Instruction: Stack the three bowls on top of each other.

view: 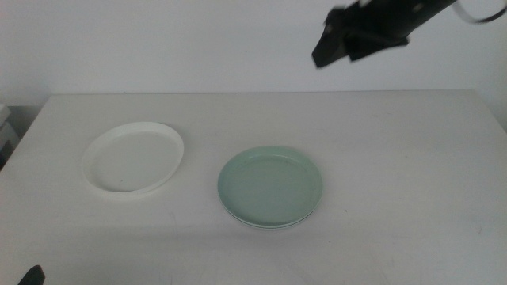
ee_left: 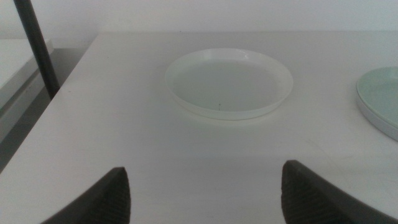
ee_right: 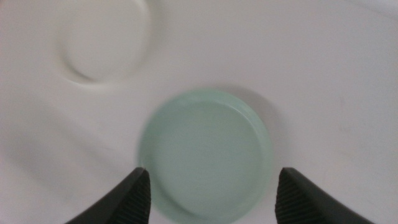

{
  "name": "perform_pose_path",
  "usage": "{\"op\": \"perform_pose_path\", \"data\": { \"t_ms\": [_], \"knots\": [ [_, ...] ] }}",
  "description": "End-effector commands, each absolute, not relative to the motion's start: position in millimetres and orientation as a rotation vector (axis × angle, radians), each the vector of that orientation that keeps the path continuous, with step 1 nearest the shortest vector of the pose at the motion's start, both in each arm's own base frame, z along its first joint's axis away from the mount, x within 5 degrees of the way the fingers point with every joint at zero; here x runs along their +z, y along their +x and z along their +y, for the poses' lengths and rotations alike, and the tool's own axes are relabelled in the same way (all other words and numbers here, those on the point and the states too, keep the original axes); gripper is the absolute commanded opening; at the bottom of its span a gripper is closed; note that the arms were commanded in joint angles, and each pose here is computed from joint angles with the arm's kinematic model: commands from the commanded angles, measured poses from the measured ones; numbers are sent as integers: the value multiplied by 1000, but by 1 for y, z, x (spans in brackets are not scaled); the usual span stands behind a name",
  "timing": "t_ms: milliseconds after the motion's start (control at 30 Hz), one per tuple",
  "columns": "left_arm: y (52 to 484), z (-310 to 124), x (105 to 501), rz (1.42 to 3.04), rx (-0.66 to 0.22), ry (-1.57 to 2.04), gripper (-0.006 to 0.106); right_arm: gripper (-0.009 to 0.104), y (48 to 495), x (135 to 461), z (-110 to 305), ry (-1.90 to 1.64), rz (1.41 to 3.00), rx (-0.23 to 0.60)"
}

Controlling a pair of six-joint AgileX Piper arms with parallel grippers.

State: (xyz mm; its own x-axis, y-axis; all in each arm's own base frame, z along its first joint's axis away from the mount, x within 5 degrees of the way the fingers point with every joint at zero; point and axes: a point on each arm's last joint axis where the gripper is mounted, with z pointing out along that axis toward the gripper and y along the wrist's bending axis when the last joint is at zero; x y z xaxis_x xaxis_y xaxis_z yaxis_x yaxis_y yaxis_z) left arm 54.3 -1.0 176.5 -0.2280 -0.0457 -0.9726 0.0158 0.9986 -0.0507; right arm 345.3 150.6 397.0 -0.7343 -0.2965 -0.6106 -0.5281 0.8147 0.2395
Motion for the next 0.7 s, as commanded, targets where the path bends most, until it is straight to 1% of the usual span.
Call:
{"op": "perform_pose_path", "data": {
  "t_ms": [0,133,400,533,667],
  "knots": [
    [55,-1,186,1703,-76,-34,81,52,311,439,138,-619,2265,554],
    [55,-1,186,1703,-76,-34,81,52,269,441,121,-581,2177,519],
    [55,-1,186,1703,-76,-34,81,52,184,432,83,-483,1976,428],
    [55,-1,186,1703,-76,-34,81,52,148,420,69,-454,1942,409],
    [55,-1,186,1703,-76,-34,81,52,133,412,63,-456,1935,397]
  ]
}}
